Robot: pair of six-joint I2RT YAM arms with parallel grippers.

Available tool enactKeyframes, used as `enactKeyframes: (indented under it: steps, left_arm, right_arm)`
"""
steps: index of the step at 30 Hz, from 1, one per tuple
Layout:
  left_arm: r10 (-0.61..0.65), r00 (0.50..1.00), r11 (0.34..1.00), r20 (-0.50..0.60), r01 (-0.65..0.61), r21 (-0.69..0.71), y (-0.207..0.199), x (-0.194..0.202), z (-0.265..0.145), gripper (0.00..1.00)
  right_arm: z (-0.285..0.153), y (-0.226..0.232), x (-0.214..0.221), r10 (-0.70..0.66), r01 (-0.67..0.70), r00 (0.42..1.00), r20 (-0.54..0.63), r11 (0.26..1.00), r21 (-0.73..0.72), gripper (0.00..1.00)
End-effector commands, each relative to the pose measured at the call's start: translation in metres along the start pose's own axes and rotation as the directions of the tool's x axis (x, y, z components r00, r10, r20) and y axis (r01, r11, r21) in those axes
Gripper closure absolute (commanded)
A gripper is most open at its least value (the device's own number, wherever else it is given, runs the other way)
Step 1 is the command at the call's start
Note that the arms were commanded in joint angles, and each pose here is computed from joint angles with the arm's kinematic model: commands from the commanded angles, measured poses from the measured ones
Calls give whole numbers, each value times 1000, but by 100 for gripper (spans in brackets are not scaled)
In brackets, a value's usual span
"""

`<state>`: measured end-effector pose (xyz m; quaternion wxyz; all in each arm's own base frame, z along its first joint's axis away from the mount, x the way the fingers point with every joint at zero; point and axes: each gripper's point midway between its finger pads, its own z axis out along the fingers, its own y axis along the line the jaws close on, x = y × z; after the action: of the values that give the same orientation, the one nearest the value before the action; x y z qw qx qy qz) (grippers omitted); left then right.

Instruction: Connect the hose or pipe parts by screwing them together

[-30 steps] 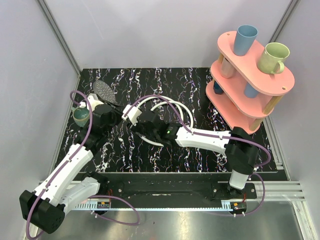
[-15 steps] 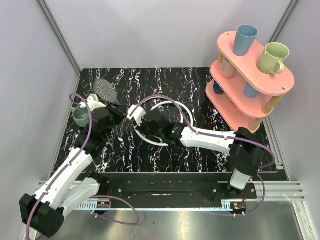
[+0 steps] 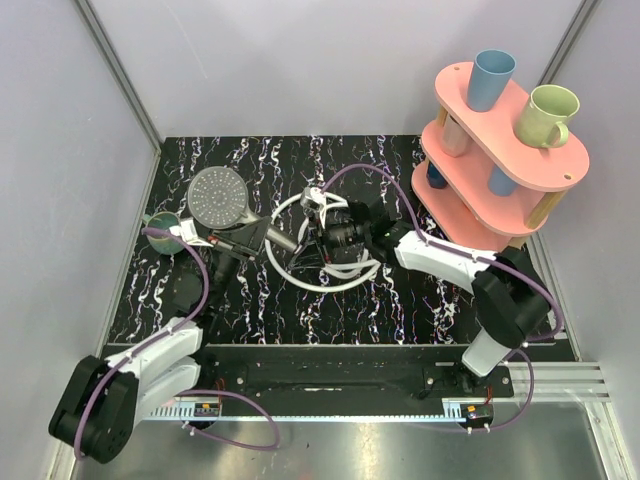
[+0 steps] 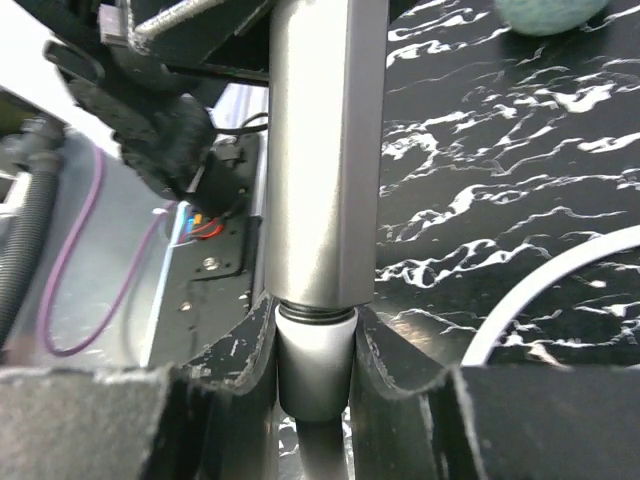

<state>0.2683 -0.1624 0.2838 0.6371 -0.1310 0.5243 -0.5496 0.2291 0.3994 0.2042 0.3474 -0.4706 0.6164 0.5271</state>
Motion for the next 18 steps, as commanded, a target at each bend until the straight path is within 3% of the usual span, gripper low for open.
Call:
enactKeyframes:
  steps: [1,4,5,7,8,10,11,13,14,16,17,18]
  left_arm:
    - [92,995,971,23,-95,220,-35,-3,-10,100]
    - [104,992,983,74,-114,147,-22,-12,-6,100]
    - [96,993,993,75,-101,61,-5,-13,-3,100]
    - [94,991,996,94,-95,-1,-6,-26,7,100]
    - [93,995,979,37,-85,-187,31,-16,6,100]
    - [94,994,956,57,-75,-283,28,-34,18,100]
    - [100,995,910,16,-85,-405,50,-29,12,100]
    - [101,994,878,44,-68,-473,46,-46,20,100]
    - [70,998,826,5,-55,-561,61,-38,11,100]
    - [50,999,803,16,-31,-596,50,-49,20,100]
    - [34,999,755,-29,-45,-655,61,-41,13,100]
    - [30,999,755,-24,-38,-655,51,-48,20,100]
  right_arm:
    - [-39,-12,-61,-13,21,985,170,999,-43,84]
    - [-43,-22,-52,-20,8,988,154,996,84,58]
    - [-46,-25,-50,-28,9,988,152,993,121,48]
    - [-54,-32,-44,-67,36,989,133,974,224,44]
    - [-56,-34,-42,-79,45,989,126,965,259,37]
    - [-60,-38,-37,-149,106,985,91,926,362,34]
    - [-60,-34,-38,-184,142,980,76,914,379,34]
    - [-49,-31,-31,-275,254,961,-17,859,445,34]
    - [-45,-31,-28,-312,301,948,-57,830,470,34]
    - [-39,-33,-28,-385,397,912,-142,744,537,29]
    - [-36,-36,-24,-379,407,910,-169,731,548,28]
    - [-33,-35,-30,-402,430,898,-179,712,555,27]
